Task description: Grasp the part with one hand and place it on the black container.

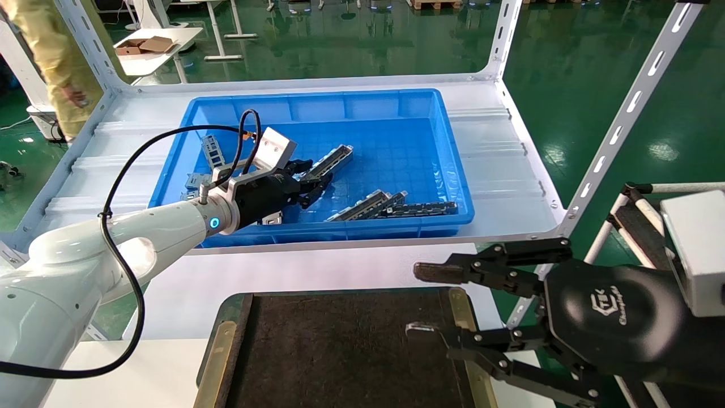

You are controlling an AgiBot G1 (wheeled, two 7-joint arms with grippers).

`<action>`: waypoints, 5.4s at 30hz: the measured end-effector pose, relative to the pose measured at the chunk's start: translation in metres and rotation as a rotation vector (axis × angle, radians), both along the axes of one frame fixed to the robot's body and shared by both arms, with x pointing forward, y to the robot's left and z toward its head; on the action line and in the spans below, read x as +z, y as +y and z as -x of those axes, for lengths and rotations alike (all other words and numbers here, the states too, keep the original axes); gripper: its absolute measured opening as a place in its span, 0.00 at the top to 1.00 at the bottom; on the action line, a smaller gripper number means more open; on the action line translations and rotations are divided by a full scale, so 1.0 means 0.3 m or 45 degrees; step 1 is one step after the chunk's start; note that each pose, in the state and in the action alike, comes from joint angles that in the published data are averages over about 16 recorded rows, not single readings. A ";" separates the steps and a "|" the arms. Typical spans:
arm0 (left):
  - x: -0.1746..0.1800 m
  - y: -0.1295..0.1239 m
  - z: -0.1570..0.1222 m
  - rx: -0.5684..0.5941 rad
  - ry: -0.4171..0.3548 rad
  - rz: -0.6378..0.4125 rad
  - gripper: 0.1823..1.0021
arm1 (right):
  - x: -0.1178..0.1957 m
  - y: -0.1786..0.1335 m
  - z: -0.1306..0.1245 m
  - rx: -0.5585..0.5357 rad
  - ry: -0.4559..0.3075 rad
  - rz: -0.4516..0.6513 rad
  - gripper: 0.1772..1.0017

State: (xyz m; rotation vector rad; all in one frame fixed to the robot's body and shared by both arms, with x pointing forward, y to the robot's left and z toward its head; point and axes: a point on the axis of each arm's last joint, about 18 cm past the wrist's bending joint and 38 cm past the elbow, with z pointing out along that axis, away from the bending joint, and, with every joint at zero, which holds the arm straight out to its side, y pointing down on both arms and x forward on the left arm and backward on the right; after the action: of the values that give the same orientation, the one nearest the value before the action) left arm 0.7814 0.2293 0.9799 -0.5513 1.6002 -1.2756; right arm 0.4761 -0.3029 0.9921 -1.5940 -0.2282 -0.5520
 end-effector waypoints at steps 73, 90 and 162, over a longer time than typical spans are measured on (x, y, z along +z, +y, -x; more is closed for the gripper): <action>-0.673 0.057 0.579 -0.750 0.363 0.238 0.78 | 0.000 0.000 0.000 0.000 0.000 0.000 0.98; -0.948 -0.117 0.517 -0.343 0.533 0.504 0.78 | 0.000 0.000 0.000 0.000 0.000 0.000 0.98; -1.000 -0.368 0.325 0.218 0.695 0.893 0.73 | 0.000 0.000 0.000 0.000 0.000 0.000 0.91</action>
State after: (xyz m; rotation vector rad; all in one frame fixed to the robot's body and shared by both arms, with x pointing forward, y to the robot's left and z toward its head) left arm 0.6840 0.1189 0.6798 -1.5457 1.4419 -1.6343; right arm 0.4761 -0.3029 0.9921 -1.5940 -0.2282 -0.5520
